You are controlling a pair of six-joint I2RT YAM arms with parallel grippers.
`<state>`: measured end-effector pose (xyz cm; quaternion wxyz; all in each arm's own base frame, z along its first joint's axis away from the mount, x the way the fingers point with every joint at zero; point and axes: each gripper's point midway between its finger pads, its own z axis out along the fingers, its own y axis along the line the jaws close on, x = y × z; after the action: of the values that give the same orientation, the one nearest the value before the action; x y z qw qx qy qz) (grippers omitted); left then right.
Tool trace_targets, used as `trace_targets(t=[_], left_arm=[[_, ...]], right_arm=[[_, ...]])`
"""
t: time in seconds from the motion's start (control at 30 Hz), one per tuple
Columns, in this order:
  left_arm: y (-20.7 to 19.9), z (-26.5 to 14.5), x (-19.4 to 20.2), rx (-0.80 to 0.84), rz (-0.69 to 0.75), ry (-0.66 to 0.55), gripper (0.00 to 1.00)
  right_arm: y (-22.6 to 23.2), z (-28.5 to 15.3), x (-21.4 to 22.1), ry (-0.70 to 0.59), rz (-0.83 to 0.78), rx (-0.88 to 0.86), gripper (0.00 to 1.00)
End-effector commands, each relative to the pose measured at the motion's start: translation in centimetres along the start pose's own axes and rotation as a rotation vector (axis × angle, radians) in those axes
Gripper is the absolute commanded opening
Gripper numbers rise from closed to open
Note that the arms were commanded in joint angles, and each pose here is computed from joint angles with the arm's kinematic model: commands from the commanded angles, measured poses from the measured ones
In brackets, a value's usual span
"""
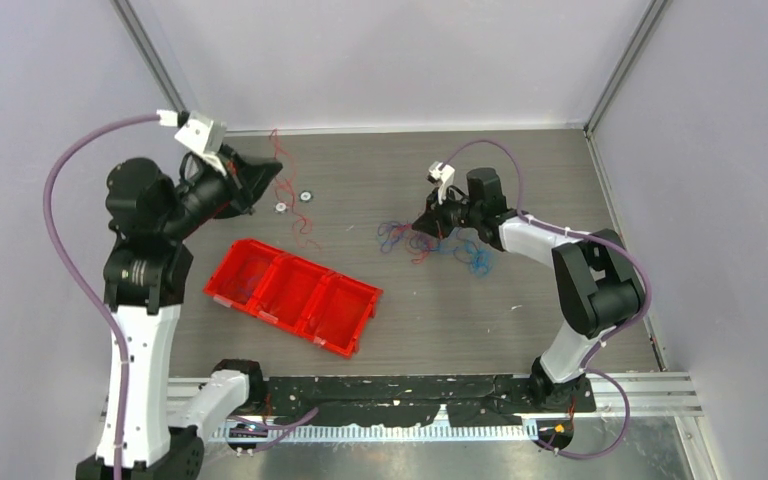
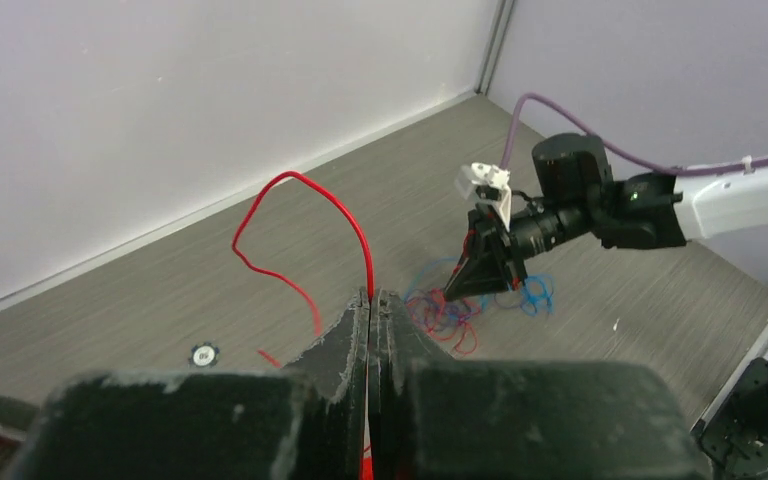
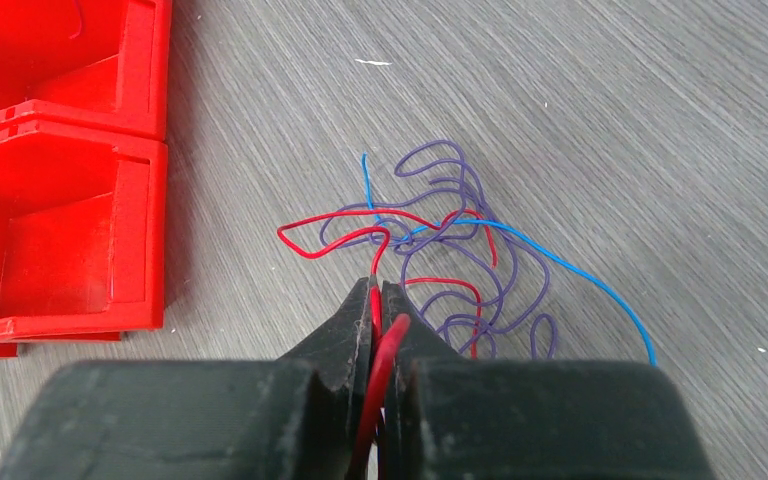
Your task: Untangle the cables
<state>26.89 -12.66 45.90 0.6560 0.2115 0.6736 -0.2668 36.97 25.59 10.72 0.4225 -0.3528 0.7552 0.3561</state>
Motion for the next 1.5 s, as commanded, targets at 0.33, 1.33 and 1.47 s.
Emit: trace_targets(t=[0.33, 1.33, 1.47], left_arm=[[1.8, -6.2, 11.3, -0.211, 0.042, 0.246, 0.0], [7.1, -6.4, 38.9, 0.1, 0.091, 1.151, 0.0], [5.9, -6.3, 36.7, 0.146, 0.08, 1.12, 0.25]], right_arm=[[0.4, -1.2, -2.9, -0.008, -0.065, -0.016, 0.05], [0.0, -2.1, -2.5, 0.02, -0.039, 0.015, 0.05], [0.2, -2.4, -3.2, 0.013, -0.042, 0.007, 0.05]])
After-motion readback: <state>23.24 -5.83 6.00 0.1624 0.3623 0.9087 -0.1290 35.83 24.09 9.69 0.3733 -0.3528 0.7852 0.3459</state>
